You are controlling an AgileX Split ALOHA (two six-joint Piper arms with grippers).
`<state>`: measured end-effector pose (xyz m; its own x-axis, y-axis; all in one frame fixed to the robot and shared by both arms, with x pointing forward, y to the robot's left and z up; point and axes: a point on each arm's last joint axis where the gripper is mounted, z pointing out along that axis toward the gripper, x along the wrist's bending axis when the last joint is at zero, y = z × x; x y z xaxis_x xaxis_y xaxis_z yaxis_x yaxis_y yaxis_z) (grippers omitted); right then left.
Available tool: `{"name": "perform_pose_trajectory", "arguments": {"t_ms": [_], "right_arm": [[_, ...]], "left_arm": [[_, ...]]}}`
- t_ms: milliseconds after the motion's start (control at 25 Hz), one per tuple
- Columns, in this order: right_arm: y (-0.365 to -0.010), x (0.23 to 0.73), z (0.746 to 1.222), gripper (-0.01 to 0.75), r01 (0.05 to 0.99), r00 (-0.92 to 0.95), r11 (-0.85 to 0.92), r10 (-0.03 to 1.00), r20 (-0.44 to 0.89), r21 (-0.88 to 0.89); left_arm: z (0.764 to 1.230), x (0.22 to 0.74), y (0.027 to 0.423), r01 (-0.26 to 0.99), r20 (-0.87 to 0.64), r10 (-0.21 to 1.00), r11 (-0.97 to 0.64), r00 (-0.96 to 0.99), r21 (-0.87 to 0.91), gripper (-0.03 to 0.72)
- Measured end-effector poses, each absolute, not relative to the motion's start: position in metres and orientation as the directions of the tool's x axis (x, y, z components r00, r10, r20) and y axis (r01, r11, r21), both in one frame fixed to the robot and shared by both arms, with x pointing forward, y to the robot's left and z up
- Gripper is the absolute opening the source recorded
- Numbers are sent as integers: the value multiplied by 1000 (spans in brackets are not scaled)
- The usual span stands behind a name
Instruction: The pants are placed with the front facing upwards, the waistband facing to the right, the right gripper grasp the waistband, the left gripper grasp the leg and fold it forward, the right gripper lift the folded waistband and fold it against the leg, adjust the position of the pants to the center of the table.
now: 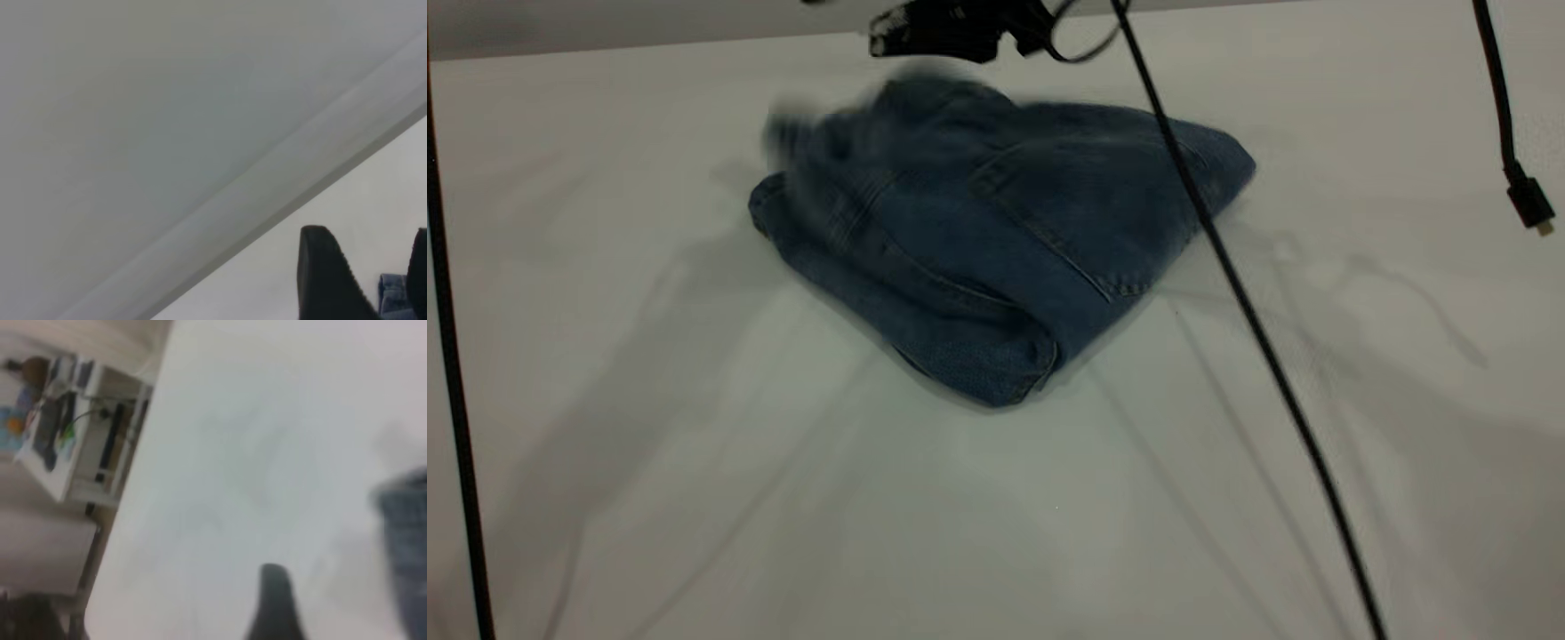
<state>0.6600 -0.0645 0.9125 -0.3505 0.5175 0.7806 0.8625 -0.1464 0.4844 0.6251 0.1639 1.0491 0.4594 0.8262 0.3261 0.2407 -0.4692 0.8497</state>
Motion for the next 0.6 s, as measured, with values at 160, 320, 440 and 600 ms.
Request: {"name": "perform_pose_trajectory", "arguments": {"t_ms": [160, 320, 440, 600], "right_arm": [[-59, 662, 927, 591, 856, -392, -137, 456, 799, 498], [-58, 659, 929, 580, 896, -322, -143, 443, 837, 420], [-56, 653, 927, 558, 926, -284, -89, 481, 829, 368], [-43, 640, 935, 552, 943, -305, 48, 526, 794, 330]], "left_arm": [[1049, 625, 164, 239, 328, 824, -472, 461, 849, 305], [1057, 622, 165, 223, 333, 826, -467, 454, 856, 305], [1069, 617, 167, 198, 338, 830, -459, 444, 866, 305], [1085, 611, 170, 166, 348, 834, -451, 429, 877, 305]]}}
